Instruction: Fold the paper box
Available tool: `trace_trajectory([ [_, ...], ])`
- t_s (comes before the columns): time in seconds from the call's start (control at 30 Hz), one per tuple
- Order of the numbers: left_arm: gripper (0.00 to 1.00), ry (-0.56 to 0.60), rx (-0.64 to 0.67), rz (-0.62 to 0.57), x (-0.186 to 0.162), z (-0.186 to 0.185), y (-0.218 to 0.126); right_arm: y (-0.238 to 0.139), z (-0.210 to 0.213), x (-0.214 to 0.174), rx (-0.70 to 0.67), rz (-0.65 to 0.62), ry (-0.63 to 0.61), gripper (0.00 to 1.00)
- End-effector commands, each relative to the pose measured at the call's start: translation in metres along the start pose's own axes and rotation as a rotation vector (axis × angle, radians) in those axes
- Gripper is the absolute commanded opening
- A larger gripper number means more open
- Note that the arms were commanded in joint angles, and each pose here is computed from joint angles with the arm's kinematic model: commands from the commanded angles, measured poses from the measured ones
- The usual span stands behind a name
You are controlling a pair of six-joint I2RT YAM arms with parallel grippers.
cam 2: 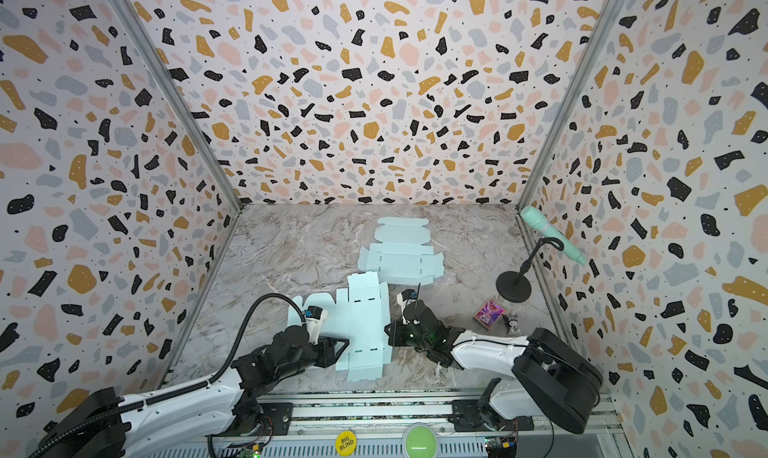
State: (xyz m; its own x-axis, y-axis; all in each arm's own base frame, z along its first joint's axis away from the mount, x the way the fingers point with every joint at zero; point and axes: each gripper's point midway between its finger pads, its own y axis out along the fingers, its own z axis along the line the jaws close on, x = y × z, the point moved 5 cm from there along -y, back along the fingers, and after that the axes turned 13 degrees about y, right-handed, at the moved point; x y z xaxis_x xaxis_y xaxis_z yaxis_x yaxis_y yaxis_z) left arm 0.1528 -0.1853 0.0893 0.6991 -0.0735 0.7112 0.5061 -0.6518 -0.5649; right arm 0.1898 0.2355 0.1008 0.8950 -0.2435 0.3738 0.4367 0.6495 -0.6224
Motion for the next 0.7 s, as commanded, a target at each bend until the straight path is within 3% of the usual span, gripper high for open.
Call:
trace_trajectory([
  [0.0,0.51,0.024,-0.031,-0.063,0.017,-0.010,0.003,-0.018,-0.031,0.009,-0.186,-0.013,-0.072,0.00],
  [0.4,0.50,0.019,-0.026,-0.106,0.033,-0.015,0.021,-0.019,-0.051,0.029,-0.305,0.076,-0.178,0.02],
  [0.67,0.47,0.060,0.104,-0.061,0.027,0.001,0.027,-0.006,-0.060,0.038,-0.220,0.108,-0.140,0.06],
])
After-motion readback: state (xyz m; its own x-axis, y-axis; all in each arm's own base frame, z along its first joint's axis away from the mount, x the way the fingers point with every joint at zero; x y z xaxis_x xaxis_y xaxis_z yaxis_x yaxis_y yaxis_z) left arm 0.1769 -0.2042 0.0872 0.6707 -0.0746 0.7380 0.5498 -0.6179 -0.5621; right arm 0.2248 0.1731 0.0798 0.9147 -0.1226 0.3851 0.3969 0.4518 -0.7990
